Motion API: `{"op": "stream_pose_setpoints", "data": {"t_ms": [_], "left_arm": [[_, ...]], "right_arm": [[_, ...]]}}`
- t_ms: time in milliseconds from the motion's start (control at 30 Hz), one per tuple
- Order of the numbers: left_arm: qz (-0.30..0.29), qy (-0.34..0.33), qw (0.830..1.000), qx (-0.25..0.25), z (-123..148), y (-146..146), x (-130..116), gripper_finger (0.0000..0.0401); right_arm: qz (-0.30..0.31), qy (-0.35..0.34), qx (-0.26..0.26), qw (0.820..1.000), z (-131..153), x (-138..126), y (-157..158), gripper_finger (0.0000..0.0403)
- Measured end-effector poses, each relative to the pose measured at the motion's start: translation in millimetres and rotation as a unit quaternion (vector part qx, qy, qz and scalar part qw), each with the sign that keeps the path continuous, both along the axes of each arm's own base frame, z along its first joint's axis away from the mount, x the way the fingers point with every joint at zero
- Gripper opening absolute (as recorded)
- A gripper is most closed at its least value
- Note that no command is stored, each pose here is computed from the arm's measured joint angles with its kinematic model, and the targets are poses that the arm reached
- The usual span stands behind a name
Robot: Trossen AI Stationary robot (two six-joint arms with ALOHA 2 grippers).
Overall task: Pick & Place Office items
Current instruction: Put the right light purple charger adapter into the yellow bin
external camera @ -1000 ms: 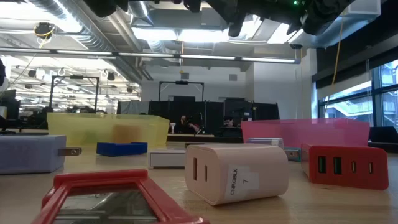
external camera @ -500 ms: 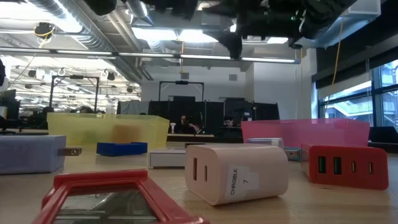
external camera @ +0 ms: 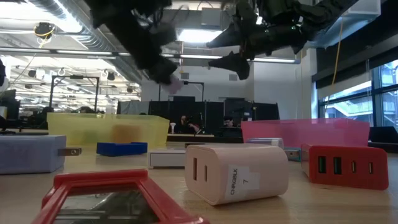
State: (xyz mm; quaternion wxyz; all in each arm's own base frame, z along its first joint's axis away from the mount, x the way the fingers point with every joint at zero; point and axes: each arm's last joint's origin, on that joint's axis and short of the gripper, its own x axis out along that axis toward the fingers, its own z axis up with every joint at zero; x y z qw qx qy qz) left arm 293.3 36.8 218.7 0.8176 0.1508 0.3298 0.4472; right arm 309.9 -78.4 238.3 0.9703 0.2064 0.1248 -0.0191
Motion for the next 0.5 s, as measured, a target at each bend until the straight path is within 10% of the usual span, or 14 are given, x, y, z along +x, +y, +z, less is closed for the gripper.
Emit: {"op": "stream_pose_setpoints", "data": {"t_ms": [500], "left_arm": [[0.054,0.118,0.954,-0.27,-37,19,-44,0.0125]], "right_arm": [[0.002,0.008,-0.006,1.0,-1,-1,0,0.0288]]}}
